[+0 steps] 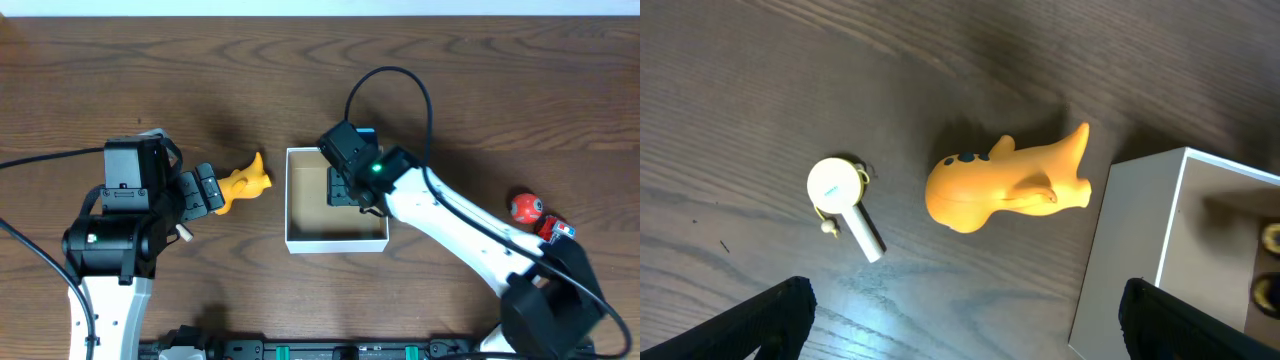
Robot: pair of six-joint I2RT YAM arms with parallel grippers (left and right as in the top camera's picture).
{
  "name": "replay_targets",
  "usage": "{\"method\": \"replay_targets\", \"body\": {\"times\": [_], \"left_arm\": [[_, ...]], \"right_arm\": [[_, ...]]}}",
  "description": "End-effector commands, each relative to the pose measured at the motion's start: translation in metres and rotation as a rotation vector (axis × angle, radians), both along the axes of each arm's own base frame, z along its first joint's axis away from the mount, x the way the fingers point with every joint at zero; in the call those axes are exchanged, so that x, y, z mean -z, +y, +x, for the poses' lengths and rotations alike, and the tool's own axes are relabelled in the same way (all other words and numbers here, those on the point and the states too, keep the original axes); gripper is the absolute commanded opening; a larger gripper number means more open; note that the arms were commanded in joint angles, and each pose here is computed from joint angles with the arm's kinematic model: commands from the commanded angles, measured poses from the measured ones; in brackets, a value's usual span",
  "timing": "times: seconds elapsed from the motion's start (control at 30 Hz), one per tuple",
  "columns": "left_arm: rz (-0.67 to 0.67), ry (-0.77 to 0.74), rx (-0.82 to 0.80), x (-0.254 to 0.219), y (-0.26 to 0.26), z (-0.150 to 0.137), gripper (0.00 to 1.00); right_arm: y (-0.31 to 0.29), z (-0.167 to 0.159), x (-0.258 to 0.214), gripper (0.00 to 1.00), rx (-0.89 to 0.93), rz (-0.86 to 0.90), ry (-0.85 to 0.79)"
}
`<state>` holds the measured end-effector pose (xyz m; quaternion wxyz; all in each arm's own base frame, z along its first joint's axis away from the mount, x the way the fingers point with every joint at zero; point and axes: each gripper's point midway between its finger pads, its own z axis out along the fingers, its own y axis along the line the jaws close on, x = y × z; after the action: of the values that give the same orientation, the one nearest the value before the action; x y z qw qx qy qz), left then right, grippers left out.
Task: Pack container
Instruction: 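Carry the yellow truck with the right gripper into the white box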
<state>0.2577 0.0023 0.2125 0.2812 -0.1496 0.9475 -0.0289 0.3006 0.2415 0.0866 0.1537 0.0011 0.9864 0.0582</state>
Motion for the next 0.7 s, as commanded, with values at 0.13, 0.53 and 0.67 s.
{"method": "replay_targets", "body": {"times": [0.13,0.53,0.67], "left_arm": [[-0.002,-0.019,-0.008,-0.007,0.001,0.002,0.98],[-0.002,-0.018,-0.007,-0.007,0.001,0.002,0.98],[-0.002,-0.018,-0.007,-0.007,0.001,0.002,0.98]], "right_arm": [[-0.009,0.011,0.031,0.46,0.095,-0.016,0.068],[-0.019,0.017,0.048,0.78,0.124,-0.037,0.097],[-0.019,0.017,0.048,0.90,0.113,-0.039,0.097]]}}
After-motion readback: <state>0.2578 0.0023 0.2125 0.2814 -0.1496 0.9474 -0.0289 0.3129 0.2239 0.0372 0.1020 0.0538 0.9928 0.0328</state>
